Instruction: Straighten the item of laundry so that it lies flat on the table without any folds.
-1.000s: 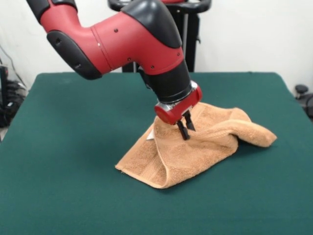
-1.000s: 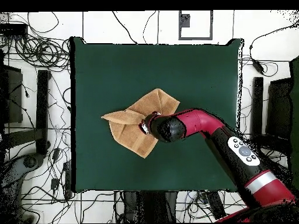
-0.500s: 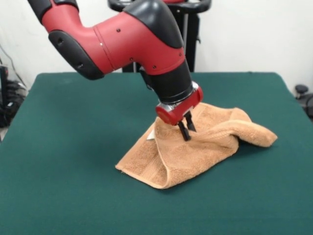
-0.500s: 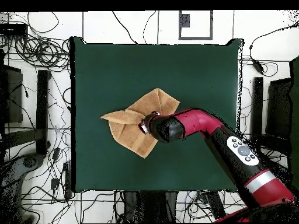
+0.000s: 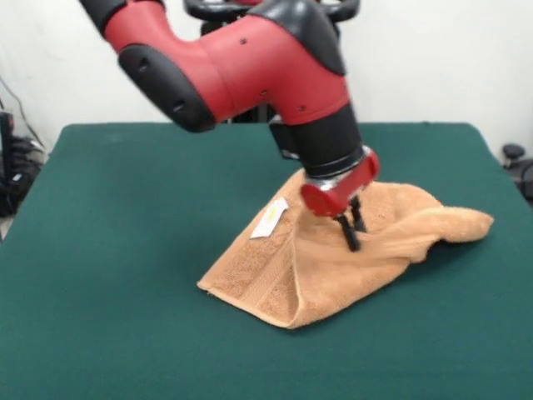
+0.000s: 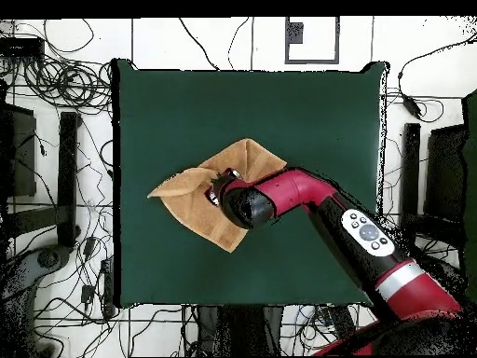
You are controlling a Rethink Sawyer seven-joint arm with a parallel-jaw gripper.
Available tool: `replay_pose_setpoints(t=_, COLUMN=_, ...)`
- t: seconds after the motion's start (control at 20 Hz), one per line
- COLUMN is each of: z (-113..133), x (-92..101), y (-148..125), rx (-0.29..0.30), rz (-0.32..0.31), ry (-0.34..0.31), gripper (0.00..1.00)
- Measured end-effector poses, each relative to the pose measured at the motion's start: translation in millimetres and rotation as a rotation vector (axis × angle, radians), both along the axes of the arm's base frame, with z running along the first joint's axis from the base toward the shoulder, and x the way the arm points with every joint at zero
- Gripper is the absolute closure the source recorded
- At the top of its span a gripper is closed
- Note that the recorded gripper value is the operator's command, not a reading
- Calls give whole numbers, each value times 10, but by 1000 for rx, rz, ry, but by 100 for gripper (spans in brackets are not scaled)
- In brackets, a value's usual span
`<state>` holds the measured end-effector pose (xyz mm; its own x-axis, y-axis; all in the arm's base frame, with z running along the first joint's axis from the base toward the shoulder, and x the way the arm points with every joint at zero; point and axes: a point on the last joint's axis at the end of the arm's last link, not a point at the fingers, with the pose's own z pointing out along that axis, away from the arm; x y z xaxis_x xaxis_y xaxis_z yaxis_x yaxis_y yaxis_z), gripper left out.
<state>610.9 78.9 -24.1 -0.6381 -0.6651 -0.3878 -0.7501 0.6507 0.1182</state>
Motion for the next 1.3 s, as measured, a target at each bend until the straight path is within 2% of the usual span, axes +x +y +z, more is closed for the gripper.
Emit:
replay_pose_setpoints(t=0.1, z=89, x=67, y=220, rx=4, rz=31, ry=-52, gripper=100)
replay_pose_setpoints(t=0.3, z=183, x=126, y=472, rx=4, rz=69, ry=-104, gripper=100)
replay_pose_setpoints(t=0.6, z=263, x=179, y=846, rx=-16, rz=129, ry=-153, gripper=100)
replay_pose_setpoints(t=0.85, z=256, x=187, y=937, rx=-40, rz=147, ry=-159, gripper=100)
replay_pose_setpoints(t=1.25, z=203, x=229, y=809, rx=-64, rz=128, ry=-167, gripper=100)
replay_pose_setpoints(t=1.3, z=194, x=238, y=787, rx=-65, rz=124, ry=-170, gripper=0)
